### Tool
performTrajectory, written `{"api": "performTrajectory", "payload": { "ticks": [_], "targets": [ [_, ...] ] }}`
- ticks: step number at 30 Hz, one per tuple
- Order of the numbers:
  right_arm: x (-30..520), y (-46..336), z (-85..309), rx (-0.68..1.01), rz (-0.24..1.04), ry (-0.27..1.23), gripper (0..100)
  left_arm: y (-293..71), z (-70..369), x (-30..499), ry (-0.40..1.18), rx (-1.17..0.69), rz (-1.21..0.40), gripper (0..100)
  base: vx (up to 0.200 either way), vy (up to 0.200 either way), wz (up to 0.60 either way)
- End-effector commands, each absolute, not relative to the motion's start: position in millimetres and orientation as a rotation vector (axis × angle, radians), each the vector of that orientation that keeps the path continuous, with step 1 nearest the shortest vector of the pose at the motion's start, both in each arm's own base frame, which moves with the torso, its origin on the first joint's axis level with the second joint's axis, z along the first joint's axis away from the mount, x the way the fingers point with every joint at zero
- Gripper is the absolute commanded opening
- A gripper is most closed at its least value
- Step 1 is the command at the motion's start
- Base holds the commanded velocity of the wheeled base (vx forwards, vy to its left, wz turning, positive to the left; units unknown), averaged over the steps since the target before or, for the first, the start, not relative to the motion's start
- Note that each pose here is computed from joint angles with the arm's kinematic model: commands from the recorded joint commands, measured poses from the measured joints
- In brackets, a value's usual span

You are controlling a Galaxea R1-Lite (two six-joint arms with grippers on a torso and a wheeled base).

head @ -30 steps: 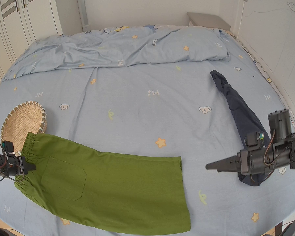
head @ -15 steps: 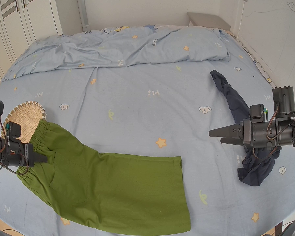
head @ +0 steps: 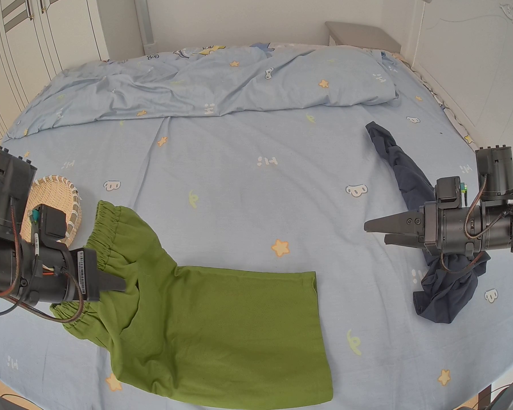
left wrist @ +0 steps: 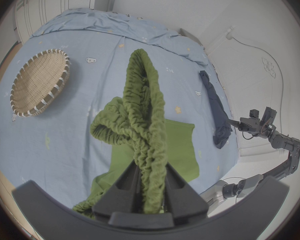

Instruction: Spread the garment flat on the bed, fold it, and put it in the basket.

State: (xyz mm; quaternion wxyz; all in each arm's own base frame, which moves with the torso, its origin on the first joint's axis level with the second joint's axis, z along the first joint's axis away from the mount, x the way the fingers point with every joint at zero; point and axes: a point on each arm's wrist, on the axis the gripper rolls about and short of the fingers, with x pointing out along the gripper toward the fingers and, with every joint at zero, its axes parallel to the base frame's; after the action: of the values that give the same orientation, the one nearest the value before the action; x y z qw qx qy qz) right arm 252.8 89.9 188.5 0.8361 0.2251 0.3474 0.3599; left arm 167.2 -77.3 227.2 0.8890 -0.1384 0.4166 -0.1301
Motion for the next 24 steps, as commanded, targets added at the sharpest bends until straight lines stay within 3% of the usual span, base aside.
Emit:
{"api": "performTrajectory", "payload": {
  "ticks": [1, 9, 24],
  "targets": [
    [251.8, 90.0, 190.1, 0.474, 0.763, 0.730, 100, -104.6, 227.2, 169.8, 0.896, -0.278, -0.309, 0, 0.000, 0.000, 0.00],
    [253.0, 91.6, 187.2, 0.474, 0.761, 0.741, 100, -148.1, 211.6, 173.0, 0.972, -0.251, -0.347, 0, 0.000, 0.000, 0.00],
    [252.9, 92.9, 186.0, 0.473, 0.764, 0.747, 100, -185.6, 199.8, 168.6, 0.965, -0.324, -0.401, 0, 0.000, 0.000, 0.00]
  ]
}}
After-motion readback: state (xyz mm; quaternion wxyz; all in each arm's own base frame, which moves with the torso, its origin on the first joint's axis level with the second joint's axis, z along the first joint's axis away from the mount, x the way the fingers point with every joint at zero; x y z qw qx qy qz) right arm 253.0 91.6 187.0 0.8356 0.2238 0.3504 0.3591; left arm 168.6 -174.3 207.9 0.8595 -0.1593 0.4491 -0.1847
